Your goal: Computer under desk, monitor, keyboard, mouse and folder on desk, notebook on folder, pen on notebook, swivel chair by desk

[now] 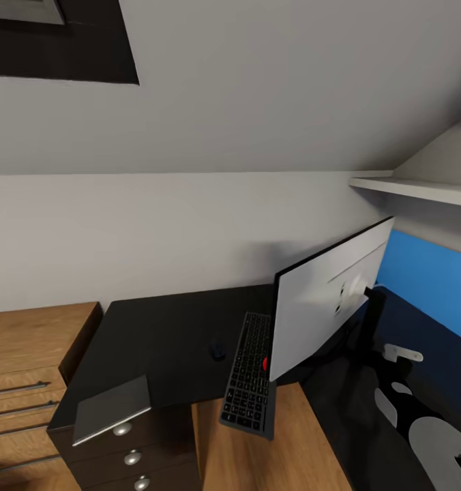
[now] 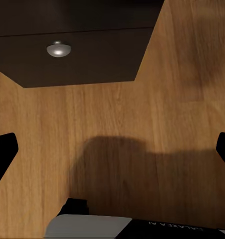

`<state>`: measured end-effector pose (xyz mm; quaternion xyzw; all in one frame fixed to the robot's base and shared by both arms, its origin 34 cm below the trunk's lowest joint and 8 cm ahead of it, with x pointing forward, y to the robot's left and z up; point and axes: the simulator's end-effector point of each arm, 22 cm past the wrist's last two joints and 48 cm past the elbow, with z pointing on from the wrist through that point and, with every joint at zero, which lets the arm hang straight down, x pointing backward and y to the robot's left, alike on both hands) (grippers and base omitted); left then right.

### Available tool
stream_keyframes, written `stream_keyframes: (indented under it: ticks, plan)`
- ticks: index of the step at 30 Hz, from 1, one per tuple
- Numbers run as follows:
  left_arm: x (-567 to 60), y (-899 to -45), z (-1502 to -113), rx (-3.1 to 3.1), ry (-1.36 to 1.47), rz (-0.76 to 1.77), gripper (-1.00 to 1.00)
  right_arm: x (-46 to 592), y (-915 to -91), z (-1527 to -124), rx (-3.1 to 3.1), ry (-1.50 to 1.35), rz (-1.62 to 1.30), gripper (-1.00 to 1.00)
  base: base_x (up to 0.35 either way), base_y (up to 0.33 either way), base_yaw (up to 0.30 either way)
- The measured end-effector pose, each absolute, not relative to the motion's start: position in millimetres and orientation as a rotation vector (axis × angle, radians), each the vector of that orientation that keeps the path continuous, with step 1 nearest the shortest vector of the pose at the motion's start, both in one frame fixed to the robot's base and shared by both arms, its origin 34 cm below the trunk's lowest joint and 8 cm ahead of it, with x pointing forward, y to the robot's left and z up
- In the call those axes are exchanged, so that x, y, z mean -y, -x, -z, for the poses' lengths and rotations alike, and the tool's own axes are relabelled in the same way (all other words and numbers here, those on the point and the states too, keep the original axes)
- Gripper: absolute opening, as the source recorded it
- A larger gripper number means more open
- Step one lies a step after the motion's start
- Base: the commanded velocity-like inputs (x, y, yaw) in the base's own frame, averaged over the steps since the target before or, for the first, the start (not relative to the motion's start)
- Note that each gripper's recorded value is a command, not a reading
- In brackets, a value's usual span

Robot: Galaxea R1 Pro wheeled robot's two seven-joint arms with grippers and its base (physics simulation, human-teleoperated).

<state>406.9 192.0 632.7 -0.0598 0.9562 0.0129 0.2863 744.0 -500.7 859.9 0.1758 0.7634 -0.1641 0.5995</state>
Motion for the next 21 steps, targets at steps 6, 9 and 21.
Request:
stream_keyframes:
  ticks: [6,9,21]
  plan:
    - [-191.9,-404.2,-630.2,-2.564,0.157,-0.036,1.0,502.8,-743.6,-860.3,-1.77,-0.408,0.384,1.0,0.035,-0.03,0.0]
    - [-191.9,-403.7,-629.7,-2.565,0.157,-0.037,1.0,503.2,-743.7,-860.5,-1.769,-0.408,0.385,1.0,0.009,-0.008,0.0]
    - [-192.0,-403.3,-629.6,-2.566,0.157,-0.037,1.0,502.2,-743.7,-860.2,-1.77,-0.406,0.383,1.0,0.099,0.096,0.0]
